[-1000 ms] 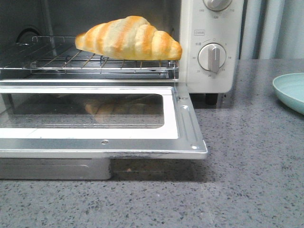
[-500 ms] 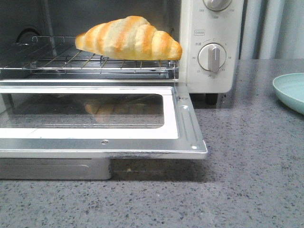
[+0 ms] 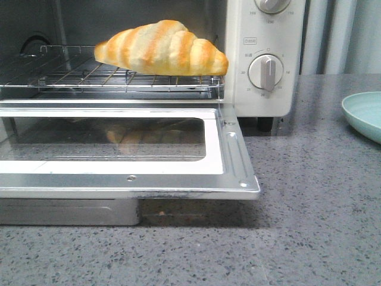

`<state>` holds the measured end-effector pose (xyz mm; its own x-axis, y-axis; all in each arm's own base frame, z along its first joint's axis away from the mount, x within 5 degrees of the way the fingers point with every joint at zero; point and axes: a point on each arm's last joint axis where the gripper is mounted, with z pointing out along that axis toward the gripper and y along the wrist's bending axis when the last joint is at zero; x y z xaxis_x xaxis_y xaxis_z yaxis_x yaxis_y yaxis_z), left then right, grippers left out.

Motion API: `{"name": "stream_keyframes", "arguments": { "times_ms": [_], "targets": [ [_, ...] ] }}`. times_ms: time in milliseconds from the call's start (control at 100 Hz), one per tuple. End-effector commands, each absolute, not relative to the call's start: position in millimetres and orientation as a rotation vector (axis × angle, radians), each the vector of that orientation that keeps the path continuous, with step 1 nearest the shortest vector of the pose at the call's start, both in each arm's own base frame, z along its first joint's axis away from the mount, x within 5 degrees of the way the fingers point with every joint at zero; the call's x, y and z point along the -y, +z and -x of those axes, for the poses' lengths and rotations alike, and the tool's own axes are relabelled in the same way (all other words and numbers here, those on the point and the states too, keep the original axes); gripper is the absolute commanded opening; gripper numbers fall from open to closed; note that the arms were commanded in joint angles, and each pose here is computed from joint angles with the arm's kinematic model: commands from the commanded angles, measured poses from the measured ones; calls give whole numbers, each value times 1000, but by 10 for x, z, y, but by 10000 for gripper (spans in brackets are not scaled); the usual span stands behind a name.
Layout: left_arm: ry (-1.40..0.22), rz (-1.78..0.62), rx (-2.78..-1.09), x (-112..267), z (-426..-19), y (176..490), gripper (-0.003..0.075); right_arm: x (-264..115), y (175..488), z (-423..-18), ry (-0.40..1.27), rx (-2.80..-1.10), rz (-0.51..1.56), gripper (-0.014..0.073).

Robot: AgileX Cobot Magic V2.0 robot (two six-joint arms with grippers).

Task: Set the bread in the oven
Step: 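Withdraw the right gripper out of the oven toward the plate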

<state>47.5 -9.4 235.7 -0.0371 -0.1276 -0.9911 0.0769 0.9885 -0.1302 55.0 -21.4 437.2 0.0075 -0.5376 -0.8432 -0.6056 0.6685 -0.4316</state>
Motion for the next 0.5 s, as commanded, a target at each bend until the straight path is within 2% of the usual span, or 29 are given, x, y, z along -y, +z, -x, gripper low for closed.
{"name": "stream_keyframes", "arguments": {
  "times_ms": [0, 110, 350, 490],
  "targets": [
    [-163, 65, -1492, 76, -420, 2497, -21, 173, 4445, -566, 83, -1633, 901, -70],
    [-163, 65, -1492, 76, -420, 2497, -21, 67, 4436, -559, 166, -1652, 889, -70],
    [-163, 65, -1492, 76, -420, 2497, -21, -338, 4177, -638, 203, -1827, 878, -70],
    [-163, 65, -1492, 76, -420, 2497, -21, -603, 4056, -665, 239, -1812, 942, -70]
  ]
}}
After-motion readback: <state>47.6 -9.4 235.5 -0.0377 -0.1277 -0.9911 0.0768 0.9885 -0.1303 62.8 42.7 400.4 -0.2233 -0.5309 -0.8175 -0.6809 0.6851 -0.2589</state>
